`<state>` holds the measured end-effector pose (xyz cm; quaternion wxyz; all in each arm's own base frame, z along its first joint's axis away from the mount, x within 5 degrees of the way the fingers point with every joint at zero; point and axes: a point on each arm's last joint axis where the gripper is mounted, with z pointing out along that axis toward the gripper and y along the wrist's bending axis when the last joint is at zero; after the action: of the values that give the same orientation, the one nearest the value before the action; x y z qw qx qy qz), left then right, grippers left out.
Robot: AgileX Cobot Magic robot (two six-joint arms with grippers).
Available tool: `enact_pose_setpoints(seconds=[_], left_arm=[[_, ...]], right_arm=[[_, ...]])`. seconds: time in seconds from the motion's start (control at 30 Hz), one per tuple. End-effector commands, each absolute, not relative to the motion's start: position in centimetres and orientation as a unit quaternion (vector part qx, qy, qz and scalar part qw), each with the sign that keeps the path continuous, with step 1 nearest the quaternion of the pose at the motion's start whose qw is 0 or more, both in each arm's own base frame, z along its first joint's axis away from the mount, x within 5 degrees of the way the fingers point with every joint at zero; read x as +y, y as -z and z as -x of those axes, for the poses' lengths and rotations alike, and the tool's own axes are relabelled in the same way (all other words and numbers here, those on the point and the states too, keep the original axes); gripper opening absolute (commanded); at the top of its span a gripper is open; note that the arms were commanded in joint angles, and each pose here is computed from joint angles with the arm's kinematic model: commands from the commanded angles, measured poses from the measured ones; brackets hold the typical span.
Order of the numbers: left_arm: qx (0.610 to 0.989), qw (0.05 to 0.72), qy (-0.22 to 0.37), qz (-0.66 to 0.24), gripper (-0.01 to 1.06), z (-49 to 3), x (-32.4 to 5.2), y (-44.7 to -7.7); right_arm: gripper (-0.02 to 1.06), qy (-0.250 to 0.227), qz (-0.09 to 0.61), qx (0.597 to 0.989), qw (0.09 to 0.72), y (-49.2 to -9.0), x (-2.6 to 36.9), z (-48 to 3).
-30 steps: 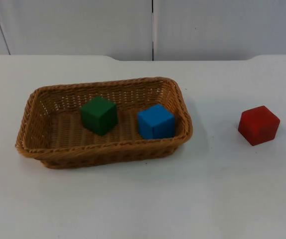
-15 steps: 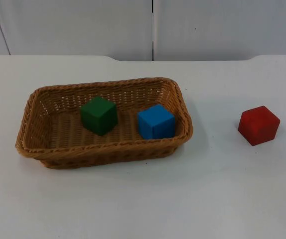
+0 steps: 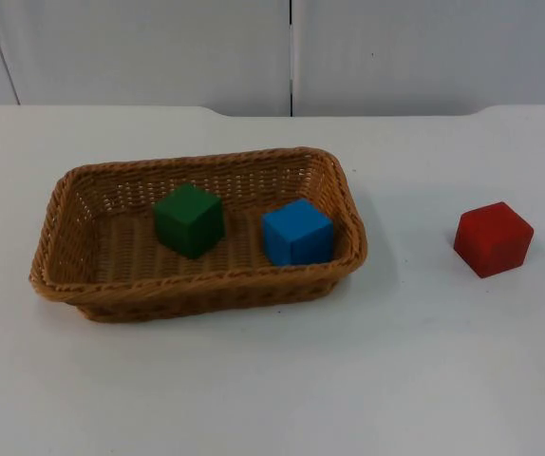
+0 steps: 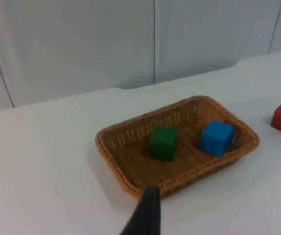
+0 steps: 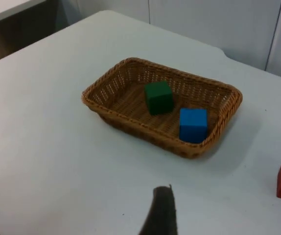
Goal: Pick up one cube with each hand and place exactly two cubes into the same basket, leaving the remaining cube outside.
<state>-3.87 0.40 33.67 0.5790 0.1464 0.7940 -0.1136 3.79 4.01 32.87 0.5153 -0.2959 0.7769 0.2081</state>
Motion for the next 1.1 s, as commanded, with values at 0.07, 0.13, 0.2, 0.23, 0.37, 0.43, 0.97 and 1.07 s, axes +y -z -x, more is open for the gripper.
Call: enact_pose_setpoints(seconds=[0.07,0.13,0.2,0.23,0.37,0.43,0.97,1.07], left_arm=[[0.808,0.561,0.112,-0.14,0.8,3.1,0.2,-31.8],[0.817,0.548,0.112,-0.14,0.8,2.7,0.1,-31.1],[0.833,0.523,0.11,-0.141,0.8,1.8,-0.2,-29.5],[0.838,0.516,0.108,-0.141,0.8,1.4,-0.3,-28.8],[0.845,0.504,0.106,-0.141,0.8,0.9,-0.4,-27.8],[0.844,0.506,0.107,-0.141,0.8,0.9,-0.4,-27.8],[0.846,0.505,0.096,-0.14,0.8,0.6,-0.3,-27.5],[0.846,0.505,0.095,-0.14,0.8,0.6,-0.3,-27.5]], right_arm=[[0.66,-0.21,0.295,0.768,0.528,-32.9,3.2,-2.7],[0.66,-0.212,0.294,0.765,0.533,-32.9,3.0,-2.5],[0.66,-0.213,0.294,0.76,0.539,-32.9,2.7,-1.9],[0.66,-0.213,0.295,0.759,0.54,-32.8,2.5,-1.7],[0.66,-0.212,0.296,0.76,0.539,-32.5,1.9,-0.9],[0.66,-0.207,0.298,0.76,0.539,-32.3,1.5,-0.4],[0.66,-0.167,0.274,0.805,0.5,-28.6,-0.2,0.7],[0.66,-0.172,0.27,0.806,0.498,-28.4,-0.3,0.9]])
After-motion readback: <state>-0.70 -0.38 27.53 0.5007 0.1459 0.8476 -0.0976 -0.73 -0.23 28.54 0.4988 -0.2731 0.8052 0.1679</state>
